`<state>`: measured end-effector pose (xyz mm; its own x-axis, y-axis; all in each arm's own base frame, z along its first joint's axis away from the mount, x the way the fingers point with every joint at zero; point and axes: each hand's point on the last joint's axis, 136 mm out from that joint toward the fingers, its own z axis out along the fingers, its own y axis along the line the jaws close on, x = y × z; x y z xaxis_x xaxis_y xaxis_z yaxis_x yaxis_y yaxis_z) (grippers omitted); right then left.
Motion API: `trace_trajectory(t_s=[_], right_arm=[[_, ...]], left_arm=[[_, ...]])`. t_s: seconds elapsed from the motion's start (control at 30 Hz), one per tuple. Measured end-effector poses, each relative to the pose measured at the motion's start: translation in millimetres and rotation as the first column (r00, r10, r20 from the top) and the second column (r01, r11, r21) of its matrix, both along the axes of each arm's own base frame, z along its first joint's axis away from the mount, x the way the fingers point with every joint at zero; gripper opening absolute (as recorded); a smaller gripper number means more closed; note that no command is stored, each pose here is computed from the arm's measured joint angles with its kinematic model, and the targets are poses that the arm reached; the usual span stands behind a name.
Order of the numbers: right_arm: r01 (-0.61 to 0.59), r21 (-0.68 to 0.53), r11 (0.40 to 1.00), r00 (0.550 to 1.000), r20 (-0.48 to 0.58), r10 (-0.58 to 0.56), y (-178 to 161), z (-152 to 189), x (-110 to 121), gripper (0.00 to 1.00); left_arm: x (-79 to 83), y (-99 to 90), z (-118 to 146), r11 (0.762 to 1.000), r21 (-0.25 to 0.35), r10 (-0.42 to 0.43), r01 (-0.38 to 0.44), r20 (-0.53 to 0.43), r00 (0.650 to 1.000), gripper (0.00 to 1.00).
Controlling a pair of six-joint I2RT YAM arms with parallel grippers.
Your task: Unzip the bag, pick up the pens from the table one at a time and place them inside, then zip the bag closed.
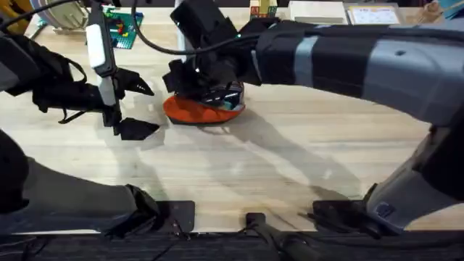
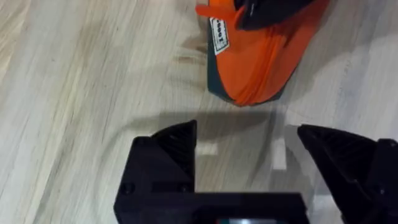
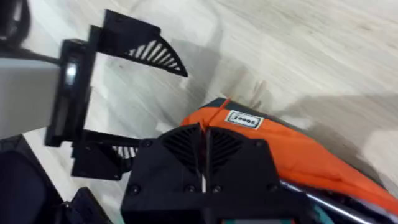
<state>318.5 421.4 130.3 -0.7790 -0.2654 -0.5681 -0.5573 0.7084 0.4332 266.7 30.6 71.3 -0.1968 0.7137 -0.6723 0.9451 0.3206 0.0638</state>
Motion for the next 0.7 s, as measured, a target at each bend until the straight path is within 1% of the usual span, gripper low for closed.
trace_trajectory(t_s=[0.1, 0.23, 0.27, 0.3, 0.43, 0.6, 0.7], right_arm=[[-0.003, 0.017, 1.0, 1.0, 0.02, 0.003, -1.1, 14.1, -0.9, 0.031], [-0.012, 0.038, 0.999, 0.999, 0.052, 0.01, -2.9, 31.4, -1.1, 0.031], [-0.014, 0.041, 0.999, 0.998, 0.057, 0.011, -3.2, 34.2, -1.4, 0.031], [-0.016, 0.042, 0.999, 0.998, 0.061, 0.014, -3.5, 36.3, -1.7, 0.031], [-0.016, 0.042, 0.999, 0.998, 0.062, 0.014, -3.6, 36.3, -1.7, 0.031], [-0.016, 0.042, 0.999, 0.998, 0.062, 0.014, -3.6, 36.3, -1.6, 0.03], [-0.016, 0.042, 0.999, 0.998, 0.062, 0.014, -3.6, 36.3, -1.7, 0.03]], left_arm=[[0.4, -0.5, 0.6, 1.0, -0.004, 0.001, -0.001, 0.003, 1.0, 0.993], [2.2, -3.9, 4.2, 0.999, -0.032, 0.005, -0.005, 0.015, 1.0, 0.993], [3.2, -5.2, 5.8, 0.999, -0.043, 0.008, -0.007, 0.021, 1.0, 0.993], [7.2, -10.8, 13.0, 0.996, -0.094, 0.018, -0.013, 0.048, 0.999, 0.993], [11.7, -15.8, 20.7, 0.989, -0.144, 0.03, -0.019, 0.078, 0.997, 0.993], [14.8, -19.1, 26.4, 0.983, -0.18, 0.04, -0.022, 0.098, 0.994, 0.993], [15.7, -21.7, 25.3, 0.979, -0.201, 0.04, -0.021, 0.093, 0.995, 0.993]])
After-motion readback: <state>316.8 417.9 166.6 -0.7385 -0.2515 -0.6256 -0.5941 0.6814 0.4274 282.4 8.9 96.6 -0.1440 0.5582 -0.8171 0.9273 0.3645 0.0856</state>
